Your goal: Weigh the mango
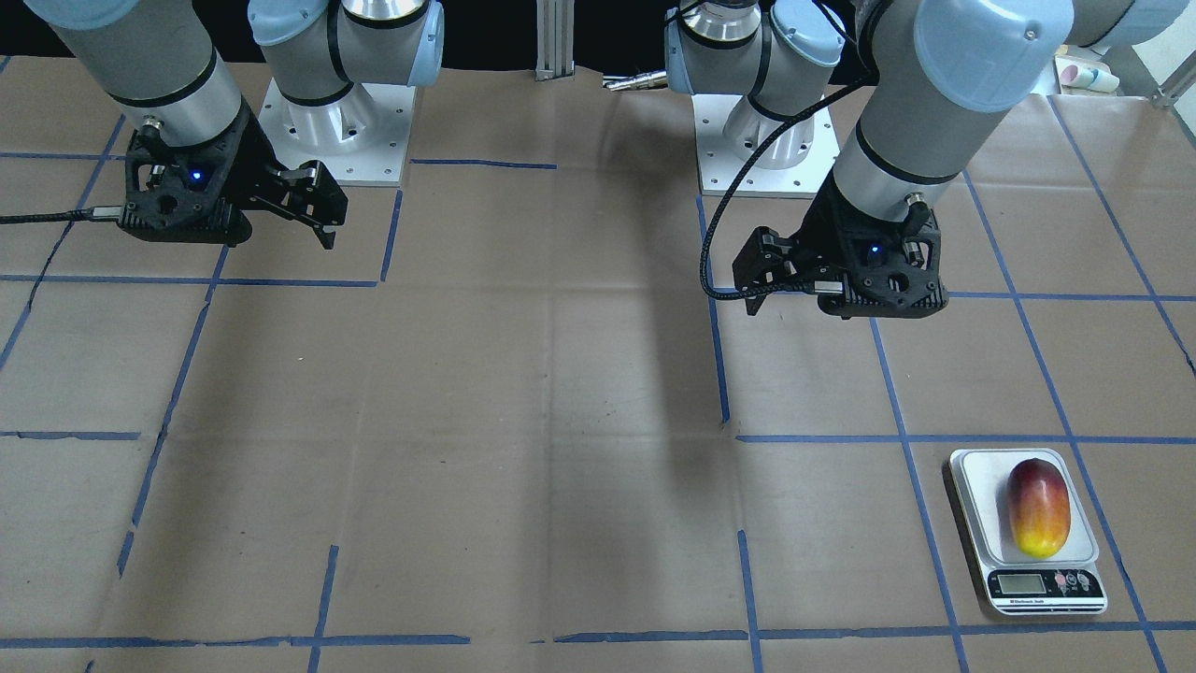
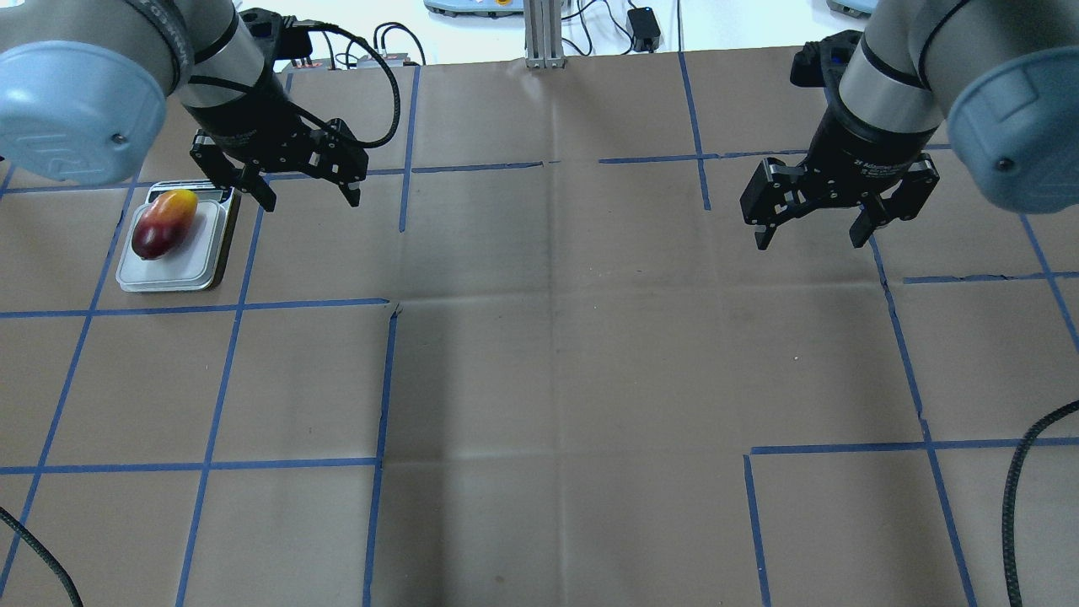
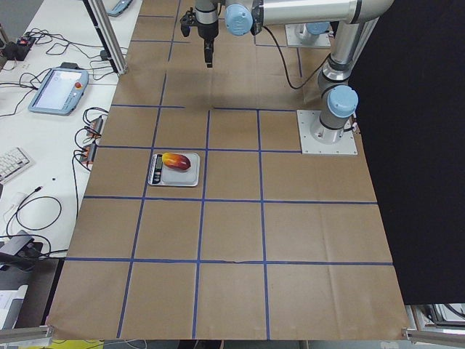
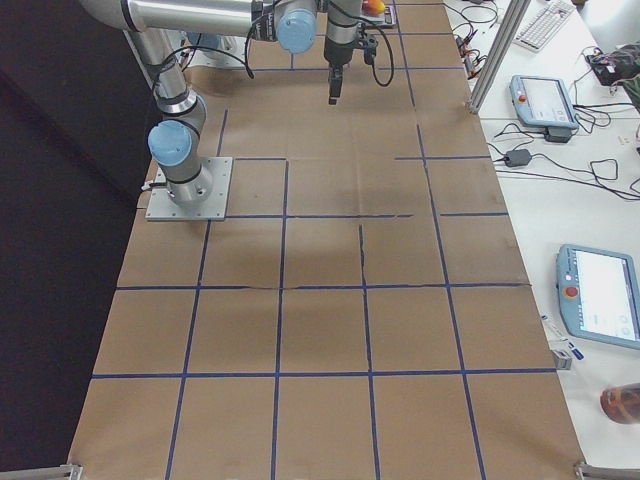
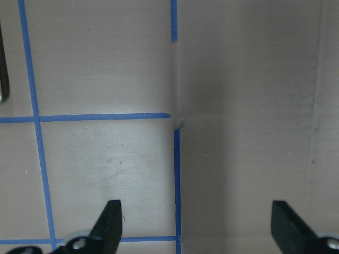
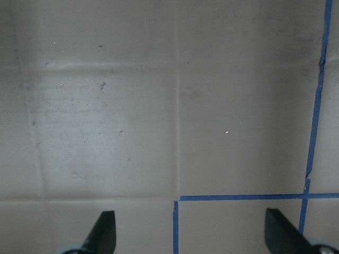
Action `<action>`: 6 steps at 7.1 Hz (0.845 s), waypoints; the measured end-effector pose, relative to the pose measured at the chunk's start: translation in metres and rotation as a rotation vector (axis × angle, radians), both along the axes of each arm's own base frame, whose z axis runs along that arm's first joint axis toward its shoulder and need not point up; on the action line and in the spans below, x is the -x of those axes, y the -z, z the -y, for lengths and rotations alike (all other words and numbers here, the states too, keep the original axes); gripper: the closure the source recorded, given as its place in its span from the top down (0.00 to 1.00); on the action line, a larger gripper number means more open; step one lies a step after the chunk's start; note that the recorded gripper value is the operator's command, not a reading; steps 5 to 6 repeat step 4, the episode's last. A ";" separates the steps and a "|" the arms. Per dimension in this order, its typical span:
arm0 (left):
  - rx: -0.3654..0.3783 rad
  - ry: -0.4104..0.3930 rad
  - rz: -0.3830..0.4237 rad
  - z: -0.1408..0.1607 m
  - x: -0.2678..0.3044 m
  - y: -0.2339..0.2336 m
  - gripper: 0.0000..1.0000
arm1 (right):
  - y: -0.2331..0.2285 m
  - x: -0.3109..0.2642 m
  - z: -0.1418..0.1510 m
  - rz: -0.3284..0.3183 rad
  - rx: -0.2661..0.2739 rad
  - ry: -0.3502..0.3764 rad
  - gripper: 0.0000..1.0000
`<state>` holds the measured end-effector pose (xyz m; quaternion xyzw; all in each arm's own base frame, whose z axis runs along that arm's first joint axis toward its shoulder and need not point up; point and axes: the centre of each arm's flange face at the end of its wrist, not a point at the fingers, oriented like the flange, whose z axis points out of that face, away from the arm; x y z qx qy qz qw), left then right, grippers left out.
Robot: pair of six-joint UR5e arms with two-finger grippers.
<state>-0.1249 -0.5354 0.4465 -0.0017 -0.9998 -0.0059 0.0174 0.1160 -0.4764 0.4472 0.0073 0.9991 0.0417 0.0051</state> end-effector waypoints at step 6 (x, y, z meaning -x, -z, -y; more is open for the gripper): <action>0.000 -0.008 0.000 0.001 -0.005 0.000 1.00 | 0.000 0.000 0.000 0.000 0.000 0.000 1.00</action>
